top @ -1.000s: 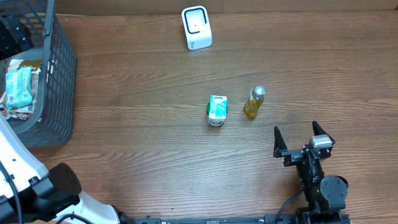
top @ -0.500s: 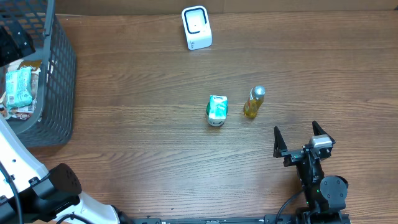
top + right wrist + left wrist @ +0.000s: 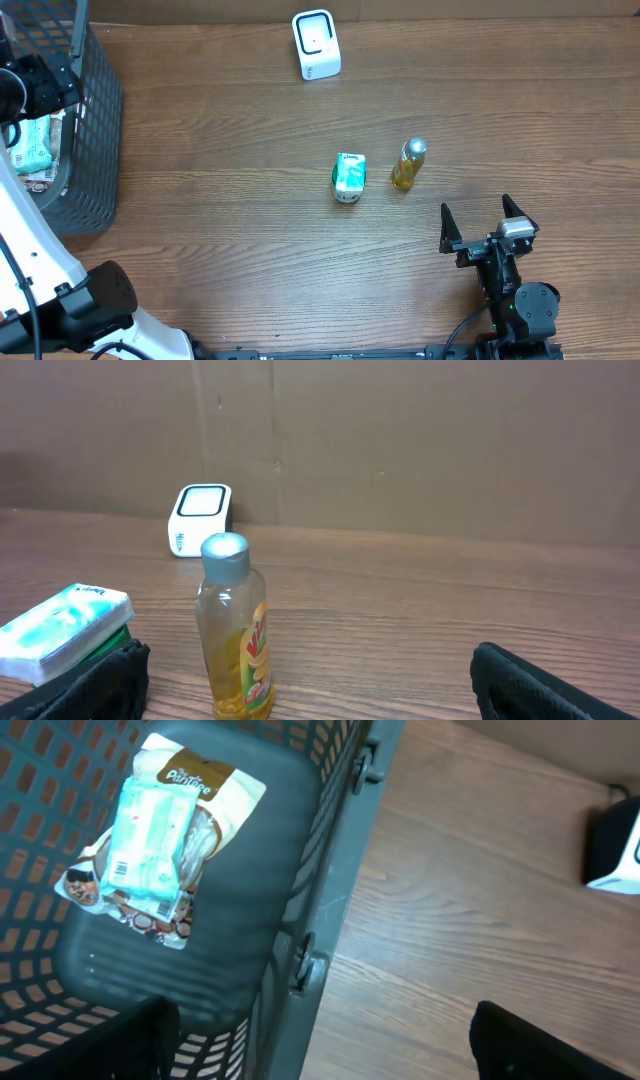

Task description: Scan the item barcode

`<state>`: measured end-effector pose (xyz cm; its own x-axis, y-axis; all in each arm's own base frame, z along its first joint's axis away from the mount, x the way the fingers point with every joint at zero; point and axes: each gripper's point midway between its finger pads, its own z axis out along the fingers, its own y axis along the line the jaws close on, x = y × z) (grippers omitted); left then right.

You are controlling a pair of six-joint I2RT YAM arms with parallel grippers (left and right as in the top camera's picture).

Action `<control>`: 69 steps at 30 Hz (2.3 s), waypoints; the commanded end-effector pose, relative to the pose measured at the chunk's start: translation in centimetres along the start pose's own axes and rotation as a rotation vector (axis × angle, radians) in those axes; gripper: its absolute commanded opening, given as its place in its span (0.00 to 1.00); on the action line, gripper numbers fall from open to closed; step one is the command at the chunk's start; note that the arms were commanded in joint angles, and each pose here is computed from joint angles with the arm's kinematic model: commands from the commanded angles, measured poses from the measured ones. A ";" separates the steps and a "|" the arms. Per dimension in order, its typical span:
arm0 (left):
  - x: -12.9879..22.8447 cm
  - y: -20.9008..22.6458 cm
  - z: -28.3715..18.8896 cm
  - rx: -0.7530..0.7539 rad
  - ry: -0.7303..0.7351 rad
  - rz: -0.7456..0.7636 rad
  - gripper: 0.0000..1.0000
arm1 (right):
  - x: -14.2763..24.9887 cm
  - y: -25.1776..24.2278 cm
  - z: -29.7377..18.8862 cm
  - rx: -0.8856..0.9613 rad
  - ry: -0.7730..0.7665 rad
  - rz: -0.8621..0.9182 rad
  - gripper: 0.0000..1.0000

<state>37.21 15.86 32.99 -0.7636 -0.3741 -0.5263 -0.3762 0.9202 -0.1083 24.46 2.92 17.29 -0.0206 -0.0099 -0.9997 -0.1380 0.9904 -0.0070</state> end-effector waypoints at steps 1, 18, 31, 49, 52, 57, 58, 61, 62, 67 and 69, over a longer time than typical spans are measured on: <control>0.3 0.5 0.5 -0.039 0.020 0.000 0.93 | 0.4 0.0 0.1 -0.001 0.007 -0.001 1.00; 4.7 2.5 7.3 -0.104 0.210 -0.036 0.51 | 0.4 0.0 0.1 -0.001 0.007 -0.001 1.00; 3.2 5.0 7.1 -0.248 0.147 -0.020 0.48 | 0.4 0.0 0.1 -0.001 0.007 -0.001 1.00; -0.4 -0.4 5.1 0.051 0.003 0.064 0.78 | 0.4 0.0 0.1 -0.001 0.007 -0.001 1.00; -2.4 -0.7 2.8 0.048 -0.084 0.074 0.99 | 0.4 0.0 0.1 -0.001 0.007 -0.001 1.00; -5.7 1.0 -1.3 -0.079 -0.233 0.051 1.00 | 0.4 0.0 0.1 -0.001 0.007 -0.001 1.00; -6.2 1.4 -2.0 -0.103 -0.260 0.041 1.00 | 0.4 0.0 0.1 -0.001 0.007 -0.001 1.00; -7.1 2.6 -2.8 -0.148 -0.303 0.026 1.00 | 0.4 0.0 0.1 -0.001 0.007 -0.001 1.00; -7.1 3.0 -2.8 -0.163 -0.303 0.020 1.00 | 0.4 0.0 0.1 -0.001 0.007 -0.001 1.00; -6.2 3.9 -2.6 -0.184 -0.267 0.005 1.00 | 0.4 0.0 0.1 -0.001 0.007 -0.001 1.00; -6.0 3.9 -2.5 -0.184 -0.258 0.004 1.00 | 0.4 0.0 0.1 -0.001 0.007 -0.001 1.00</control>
<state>39.56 21.13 37.03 -0.6338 -0.3033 -0.7115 -0.4567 0.8892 0.0279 24.46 2.92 17.29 -0.0206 -0.0103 -0.9997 -0.1384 0.9904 -0.0073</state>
